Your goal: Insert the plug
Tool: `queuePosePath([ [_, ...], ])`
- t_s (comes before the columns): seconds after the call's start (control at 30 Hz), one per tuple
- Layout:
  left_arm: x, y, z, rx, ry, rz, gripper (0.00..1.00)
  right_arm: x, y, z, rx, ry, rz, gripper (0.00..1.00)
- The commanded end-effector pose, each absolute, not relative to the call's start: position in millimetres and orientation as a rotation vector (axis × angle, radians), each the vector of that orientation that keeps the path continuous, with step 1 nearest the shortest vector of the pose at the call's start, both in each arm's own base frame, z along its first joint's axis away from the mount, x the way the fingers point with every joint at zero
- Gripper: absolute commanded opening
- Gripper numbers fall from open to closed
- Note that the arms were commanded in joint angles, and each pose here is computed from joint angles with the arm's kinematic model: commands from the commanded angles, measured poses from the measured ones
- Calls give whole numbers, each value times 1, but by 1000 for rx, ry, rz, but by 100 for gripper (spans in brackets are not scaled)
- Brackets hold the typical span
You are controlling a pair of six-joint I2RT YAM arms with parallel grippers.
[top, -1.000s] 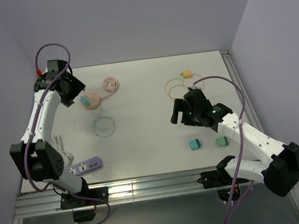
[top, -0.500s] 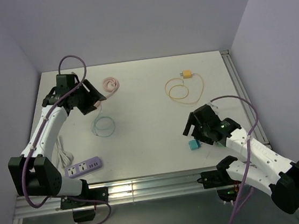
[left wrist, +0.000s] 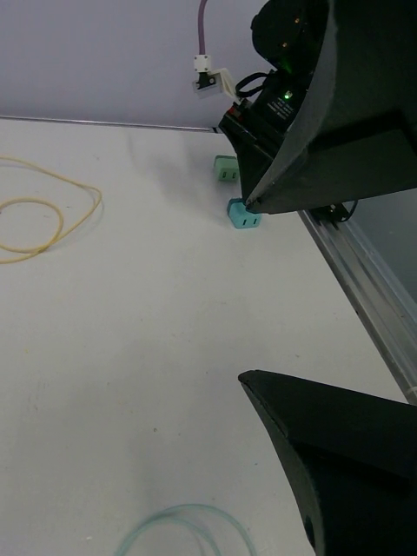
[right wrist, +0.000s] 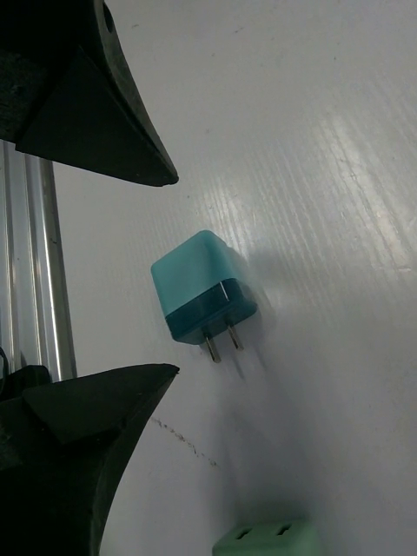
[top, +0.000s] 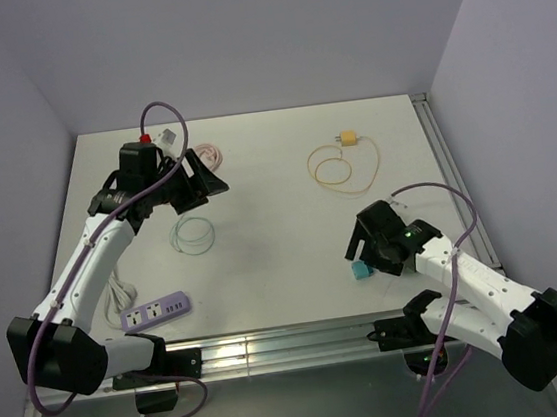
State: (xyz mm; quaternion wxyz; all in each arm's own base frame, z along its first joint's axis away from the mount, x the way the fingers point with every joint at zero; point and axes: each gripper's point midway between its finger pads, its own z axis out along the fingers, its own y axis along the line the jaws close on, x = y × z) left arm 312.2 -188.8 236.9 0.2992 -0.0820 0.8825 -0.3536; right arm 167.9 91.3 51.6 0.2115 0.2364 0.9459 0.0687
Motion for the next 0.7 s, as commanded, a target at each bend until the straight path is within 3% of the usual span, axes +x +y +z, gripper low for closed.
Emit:
queuePosePath([
  [0.0, 310, -197, 238, -118, 2323, -993, 78, 183, 95, 69, 587, 2594, 207, 89],
  [0.67, 305, -196, 197, -134, 2424, -974, 76, 195, 103, 64, 431, 2700, 24, 80],
])
